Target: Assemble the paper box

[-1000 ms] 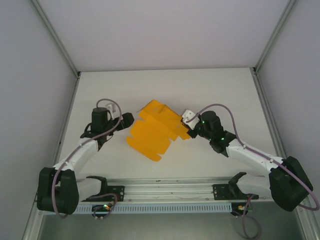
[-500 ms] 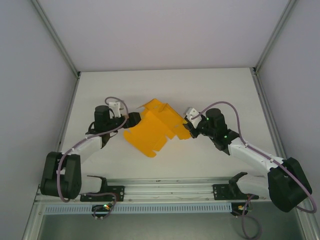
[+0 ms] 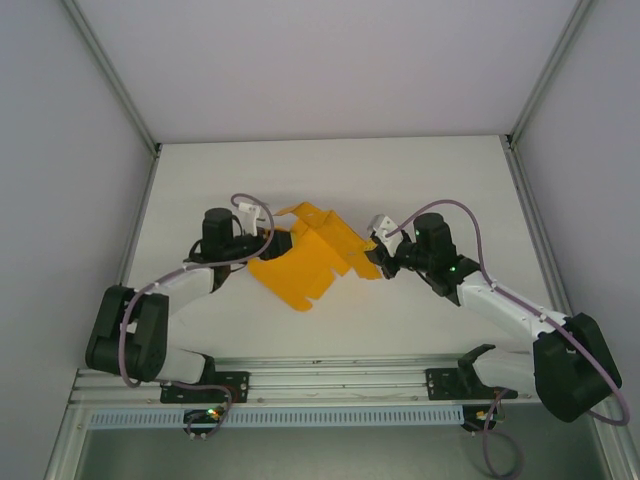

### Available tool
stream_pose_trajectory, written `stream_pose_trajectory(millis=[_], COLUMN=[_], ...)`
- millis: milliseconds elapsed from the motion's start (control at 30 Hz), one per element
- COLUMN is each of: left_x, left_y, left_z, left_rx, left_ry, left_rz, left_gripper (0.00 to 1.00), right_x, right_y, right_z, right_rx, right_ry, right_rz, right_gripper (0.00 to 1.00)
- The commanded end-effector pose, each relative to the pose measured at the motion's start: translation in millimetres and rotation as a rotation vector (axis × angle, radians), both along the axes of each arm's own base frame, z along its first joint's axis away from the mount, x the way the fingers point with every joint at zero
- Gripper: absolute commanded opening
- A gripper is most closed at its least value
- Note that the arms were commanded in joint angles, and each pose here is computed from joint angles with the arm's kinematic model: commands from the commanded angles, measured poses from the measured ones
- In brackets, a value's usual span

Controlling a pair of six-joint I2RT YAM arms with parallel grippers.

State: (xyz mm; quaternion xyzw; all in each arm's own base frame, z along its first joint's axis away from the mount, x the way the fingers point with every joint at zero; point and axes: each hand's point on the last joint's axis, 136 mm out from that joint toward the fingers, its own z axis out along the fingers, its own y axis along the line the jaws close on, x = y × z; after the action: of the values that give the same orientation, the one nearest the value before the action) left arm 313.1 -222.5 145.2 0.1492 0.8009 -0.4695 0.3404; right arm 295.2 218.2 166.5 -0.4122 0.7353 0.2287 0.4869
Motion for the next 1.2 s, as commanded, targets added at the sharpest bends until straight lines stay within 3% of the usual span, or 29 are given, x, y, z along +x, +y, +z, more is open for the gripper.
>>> stream_pose_trajectory(millis=[0,233,300,400,567,800,933,1067,1167], left_x=[4,11,9,5,-9,-13,-6,19,27], left_y=[-8,-11,-12,-5,21,68,68,80,64], left_z=[14,23,27,29,19,5,9,6,16], left_rx=[-0.037,-0.110,-0.134,-0.119,0.039,0.149,0.109,0.110,0.010], left_ry=[-0.051,-0.050,-0.042,-0.046,-0.067,-0.036,-0.017,0.037,0.027], left_rz=[-0.034,-0.023,-0.036,-0.006,0.076,0.297,0.300,0.403,0.330], left_gripper=[0.53,0.49,0.67,0.86,1.00,1.00,1.00,1.00,1.00], right_x=[-7,-9,-7,-1,5,1,-1,-4,-4], right_y=[9,11,9,3,-7,-4,-2,0,2], right_z=[11,9,8,11,20,24,25,23,20], right_rx=[0.043,0.040,0.034,0.029,0.047,0.073,0.082,0.088,0.087], right_ry=[0.020,0.036,0.029,0.001,-0.018,-0.007,0.005,0.019,0.036], right_rz=[0.066,0.086,0.071,0.028,-0.015,0.014,0.029,0.051,0.061], right_gripper=[0.00,0.00,0.00,0.00,0.00,0.00,0.00,0.00,0.00])
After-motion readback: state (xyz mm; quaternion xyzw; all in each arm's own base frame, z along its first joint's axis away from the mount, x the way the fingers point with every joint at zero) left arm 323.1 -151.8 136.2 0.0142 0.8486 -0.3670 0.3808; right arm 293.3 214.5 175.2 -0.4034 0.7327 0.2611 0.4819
